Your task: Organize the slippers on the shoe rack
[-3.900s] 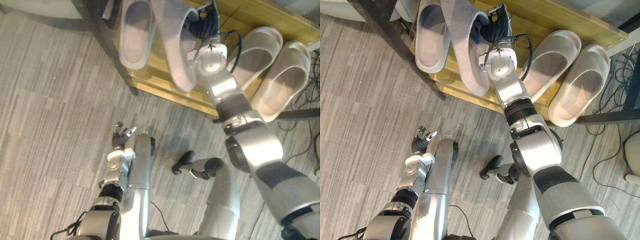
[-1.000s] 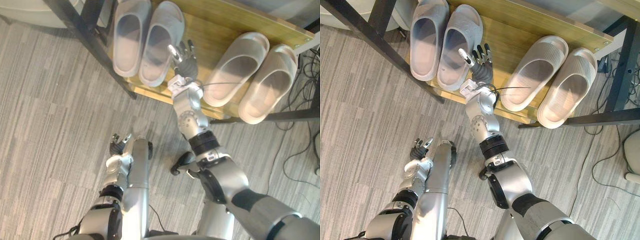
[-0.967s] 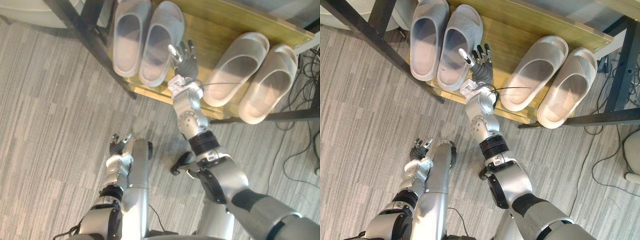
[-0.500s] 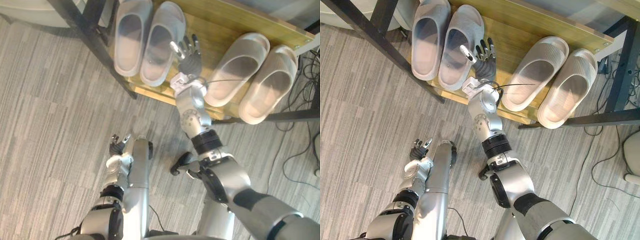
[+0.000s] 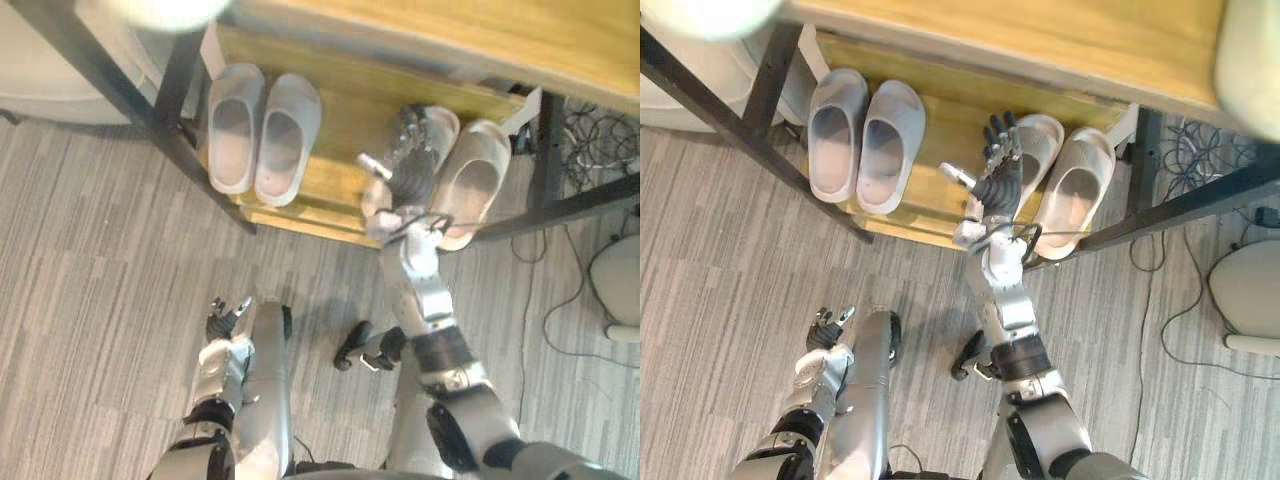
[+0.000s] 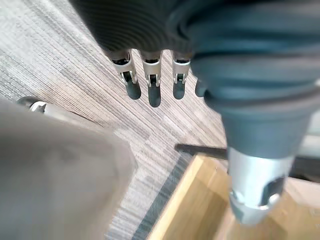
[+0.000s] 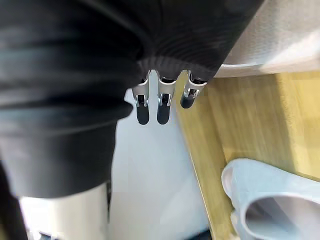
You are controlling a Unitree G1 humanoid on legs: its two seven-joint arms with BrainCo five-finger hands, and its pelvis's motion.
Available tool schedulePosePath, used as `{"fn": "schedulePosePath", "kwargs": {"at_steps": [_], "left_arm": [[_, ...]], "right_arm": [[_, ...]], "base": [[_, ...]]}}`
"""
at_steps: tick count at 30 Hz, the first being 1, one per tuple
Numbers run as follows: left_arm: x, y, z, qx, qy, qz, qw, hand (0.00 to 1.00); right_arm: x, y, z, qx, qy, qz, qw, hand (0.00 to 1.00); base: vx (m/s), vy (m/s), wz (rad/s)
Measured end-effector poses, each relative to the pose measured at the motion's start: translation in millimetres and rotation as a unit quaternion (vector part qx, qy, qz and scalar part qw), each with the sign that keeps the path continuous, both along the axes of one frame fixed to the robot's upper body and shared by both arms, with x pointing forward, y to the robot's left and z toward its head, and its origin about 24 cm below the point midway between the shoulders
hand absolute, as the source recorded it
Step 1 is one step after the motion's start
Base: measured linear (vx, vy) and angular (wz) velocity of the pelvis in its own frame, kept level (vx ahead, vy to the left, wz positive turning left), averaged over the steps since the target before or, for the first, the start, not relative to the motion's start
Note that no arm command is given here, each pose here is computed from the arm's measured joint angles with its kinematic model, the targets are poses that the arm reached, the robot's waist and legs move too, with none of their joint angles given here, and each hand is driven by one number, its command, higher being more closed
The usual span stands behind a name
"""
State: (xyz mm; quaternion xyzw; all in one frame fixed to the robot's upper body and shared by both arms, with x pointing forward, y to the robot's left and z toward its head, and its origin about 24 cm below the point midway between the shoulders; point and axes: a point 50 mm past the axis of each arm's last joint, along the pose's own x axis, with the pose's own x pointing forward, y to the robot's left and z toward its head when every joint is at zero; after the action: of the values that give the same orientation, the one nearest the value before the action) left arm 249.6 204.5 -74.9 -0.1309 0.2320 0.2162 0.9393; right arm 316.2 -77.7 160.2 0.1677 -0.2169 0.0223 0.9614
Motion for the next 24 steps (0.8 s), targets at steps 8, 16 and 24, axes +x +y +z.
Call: {"fn": "schedulePosePath", "kwargs": {"at_steps": [8,16,24], "left_arm": [[-34.9,-22.9,-29.1,0.058,0.072,-0.152,0.984,0.0],[-77.0,-28.9,-52.2,0.066,0.134,-0.208,0.967,0.0],[-75.4,-35.0,-46.4,0.108,0.116,-0.272,0.949,0.0]], "right_arm": [[-34.5,0.9,-108.3,-0.154,0.151,0.054,0.975,0.0],[-84.5,-55.8,-221.5,-0.242,0.385,0.037,0.89,0.0],[-132.1,-103.6,-276.6,-0.29,0.531,0.002,0.796,0.0]], "base": [[0.1,0.043,-0.03],[0.13,0.055,-0.05],[0.03,0.001,0.0]]}}
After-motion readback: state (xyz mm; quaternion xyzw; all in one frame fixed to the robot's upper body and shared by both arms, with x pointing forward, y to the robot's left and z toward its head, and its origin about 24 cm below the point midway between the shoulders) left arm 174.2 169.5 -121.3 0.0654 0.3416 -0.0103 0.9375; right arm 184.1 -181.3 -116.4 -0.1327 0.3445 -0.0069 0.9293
